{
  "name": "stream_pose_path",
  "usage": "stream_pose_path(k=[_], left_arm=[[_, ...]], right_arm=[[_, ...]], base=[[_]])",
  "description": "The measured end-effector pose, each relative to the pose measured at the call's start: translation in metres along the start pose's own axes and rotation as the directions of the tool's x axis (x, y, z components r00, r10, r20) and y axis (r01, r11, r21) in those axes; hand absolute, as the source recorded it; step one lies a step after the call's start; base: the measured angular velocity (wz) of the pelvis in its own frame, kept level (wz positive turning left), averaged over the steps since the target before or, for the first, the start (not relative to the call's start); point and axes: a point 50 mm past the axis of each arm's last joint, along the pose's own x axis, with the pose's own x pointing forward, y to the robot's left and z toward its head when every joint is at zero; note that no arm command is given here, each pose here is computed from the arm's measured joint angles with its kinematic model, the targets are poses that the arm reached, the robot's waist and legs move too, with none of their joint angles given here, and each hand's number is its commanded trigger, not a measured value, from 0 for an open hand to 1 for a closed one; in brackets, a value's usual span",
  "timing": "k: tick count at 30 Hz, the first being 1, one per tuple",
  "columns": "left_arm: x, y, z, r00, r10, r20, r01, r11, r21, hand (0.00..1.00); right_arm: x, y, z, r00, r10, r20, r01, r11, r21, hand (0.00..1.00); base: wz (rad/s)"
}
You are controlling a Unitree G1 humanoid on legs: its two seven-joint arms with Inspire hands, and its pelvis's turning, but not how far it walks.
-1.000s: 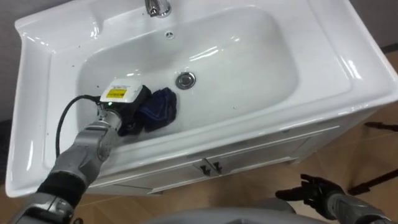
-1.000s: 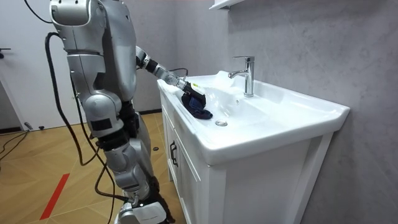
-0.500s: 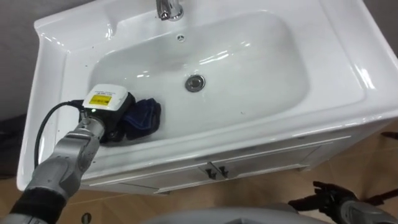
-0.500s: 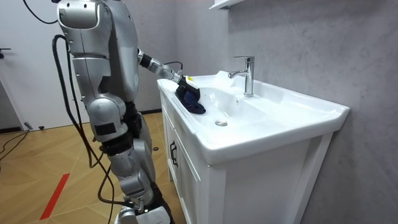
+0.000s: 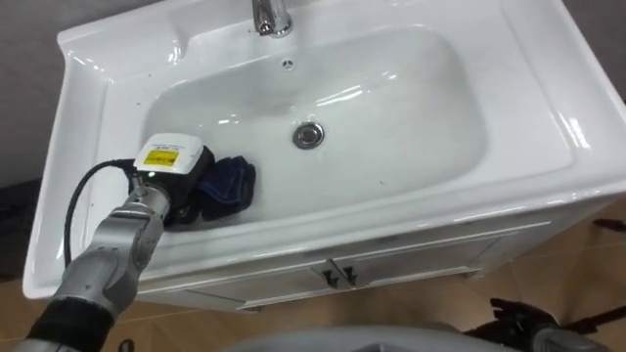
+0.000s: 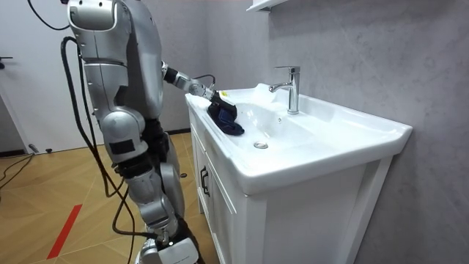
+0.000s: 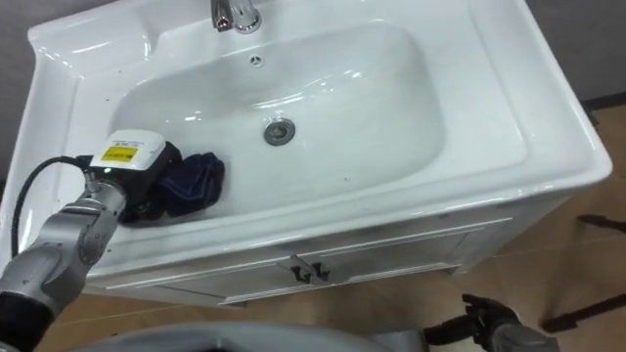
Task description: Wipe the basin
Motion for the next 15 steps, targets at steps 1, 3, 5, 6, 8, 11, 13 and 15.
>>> stream_pose_path(k=[1,3,5,6,8,11,13,15], left_arm=[[0.001,0.0,0.003,1.0,0.001,0.0,-0.001,1.0,-0.003,1.0],[0.007,0.0,0.011,1.0,-0.004,0.005,0.004,1.0,-0.005,1.0],[0.015,0.002,0.027,1.0,-0.005,0.026,0.005,1.0,-0.022,1.0],[0.018,0.002,0.035,0.999,-0.006,0.038,0.007,0.999,-0.035,1.0],[0.021,0.004,0.05,0.998,-0.002,0.071,0.006,0.998,-0.056,1.0],[0.031,0.015,0.09,0.984,0.013,0.18,0.003,0.997,-0.083,1.0],[0.037,0.021,0.111,0.971,0.015,0.238,0.006,0.996,-0.089,1.0],[0.039,0.034,0.138,0.944,0.026,0.328,0.01,0.994,-0.108,1.0]], right_arm=[[0.0,0.002,0.0,1.0,0.0,-0.001,0.0,1.0,0.002,0.0],[0.001,0.004,0.001,1.0,-0.01,0.002,0.01,1.0,0.012,0.0],[0.002,0.008,0.002,1.0,-0.026,0.005,0.026,0.999,0.023,0.0],[0.002,0.01,0.001,1.0,-0.027,0.003,0.027,0.999,0.025,0.0],[0.003,0.014,0.003,1.0,-0.02,0.009,0.02,0.998,0.058,0.0],[0.004,0.019,0.006,1.0,-0.012,0.022,0.009,0.992,0.128,0.0],[0.005,0.023,0.007,1.0,-0.006,0.027,0.002,0.984,0.177,0.0],[0.005,0.025,0.008,0.999,0.012,0.036,-0.019,0.98,0.198,0.0]], base=[[0.16],[0.18],[0.02],[0.0],[0.0],[-0.06],[-0.22],[-0.12]])
